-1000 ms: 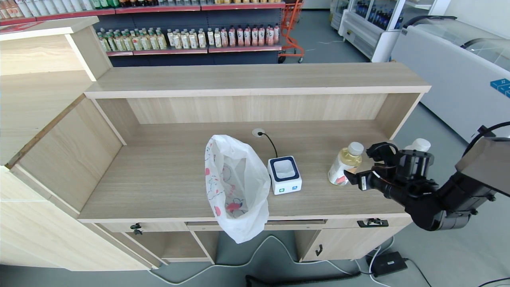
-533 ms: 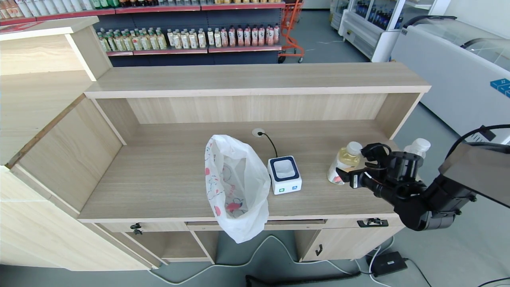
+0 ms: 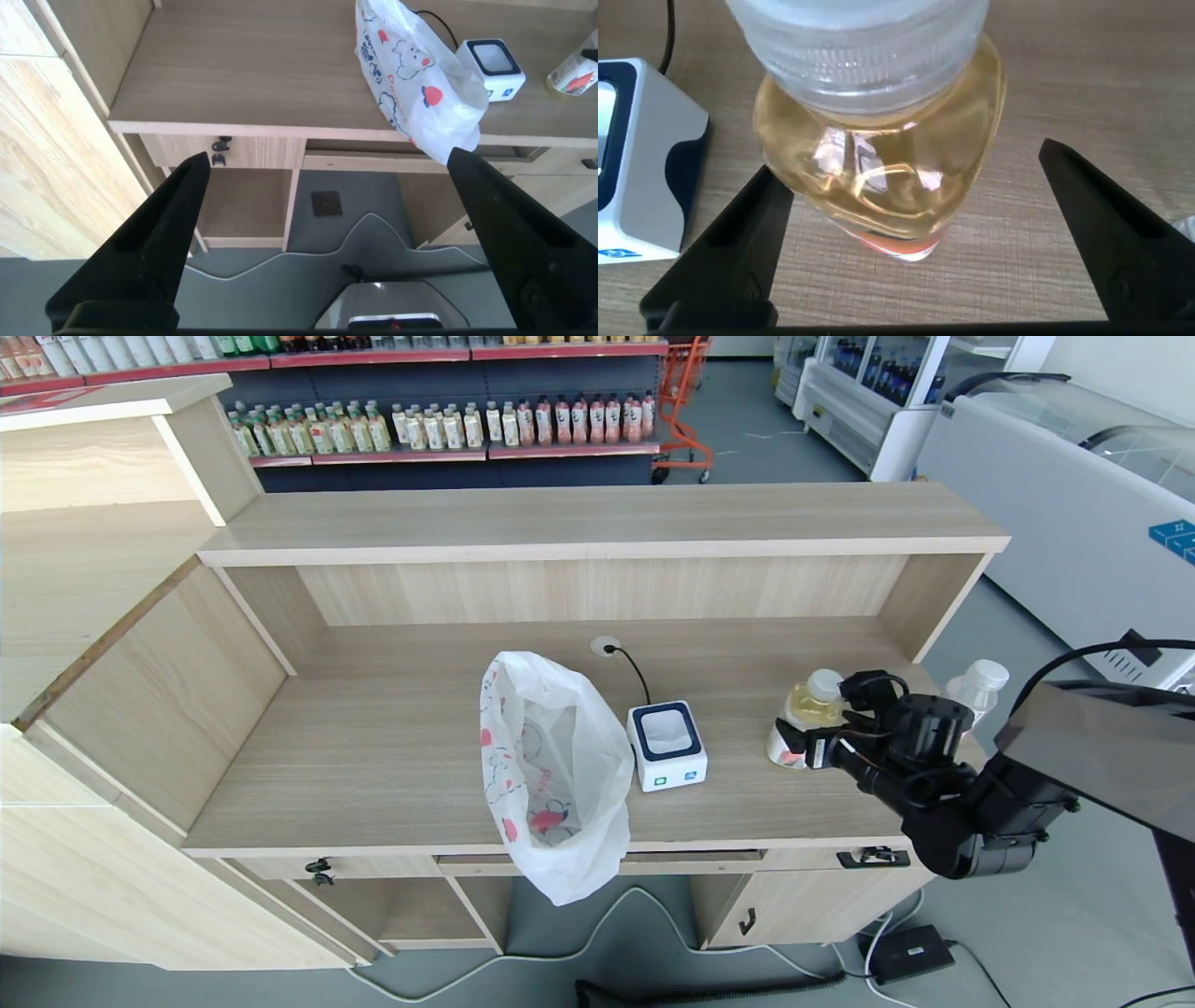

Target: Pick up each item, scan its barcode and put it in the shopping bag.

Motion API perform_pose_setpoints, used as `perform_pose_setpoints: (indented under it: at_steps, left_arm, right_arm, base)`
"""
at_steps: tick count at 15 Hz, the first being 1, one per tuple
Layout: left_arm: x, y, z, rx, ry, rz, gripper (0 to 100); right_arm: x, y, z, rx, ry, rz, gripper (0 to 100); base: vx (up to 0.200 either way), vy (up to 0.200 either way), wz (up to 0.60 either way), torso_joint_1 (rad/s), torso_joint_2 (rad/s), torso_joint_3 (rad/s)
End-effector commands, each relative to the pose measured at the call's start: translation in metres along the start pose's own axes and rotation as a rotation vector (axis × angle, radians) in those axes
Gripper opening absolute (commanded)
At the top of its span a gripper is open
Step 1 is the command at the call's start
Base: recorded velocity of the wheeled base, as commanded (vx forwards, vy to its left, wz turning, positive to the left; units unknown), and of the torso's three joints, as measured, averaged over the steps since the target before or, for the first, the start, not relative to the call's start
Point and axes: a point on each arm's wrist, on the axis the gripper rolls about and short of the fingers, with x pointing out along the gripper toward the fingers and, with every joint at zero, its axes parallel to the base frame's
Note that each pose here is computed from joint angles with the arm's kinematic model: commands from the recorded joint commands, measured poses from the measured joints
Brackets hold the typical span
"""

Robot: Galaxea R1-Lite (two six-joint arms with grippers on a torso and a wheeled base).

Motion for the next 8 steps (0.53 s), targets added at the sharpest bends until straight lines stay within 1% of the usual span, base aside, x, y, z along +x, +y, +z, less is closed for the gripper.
perform_pose_setpoints:
  at_steps: [1, 2, 3, 8]
  left_arm:
    - [0.0, 0.0, 0.0, 0.0, -0.001, 0.001, 100]
    - [0.0, 0.0, 0.0, 0.0, 0.0, 0.0, 100]
    - [0.0, 0.0, 0.0, 0.0, 0.0, 0.0, 100]
    - [0.0, 0.0, 0.0, 0.0, 0.0, 0.0, 100]
  right_arm:
    - [0.0027, -0.0034, -0.0068, 0.001, 0.009, -0.008, 100]
    - [0.0044, -0.0061, -0.0074, 0.002, 0.005, -0.015, 100]
    - [0.0052, -0.0079, -0.0091, 0.002, 0.005, -0.019, 0]
    - [0.0118, -0.0088, -0.0116, 0.01, -0.027, -0.024, 0]
  base:
    - [0.0, 0.0, 0.0, 0.0, 0.0, 0.0]
    - [0.0, 0.0, 0.0, 0.0, 0.0, 0.0]
    - [0.0, 0.0, 0.0, 0.0, 0.0, 0.0]
    - [0.0, 0.0, 0.0, 0.0, 0.0, 0.0]
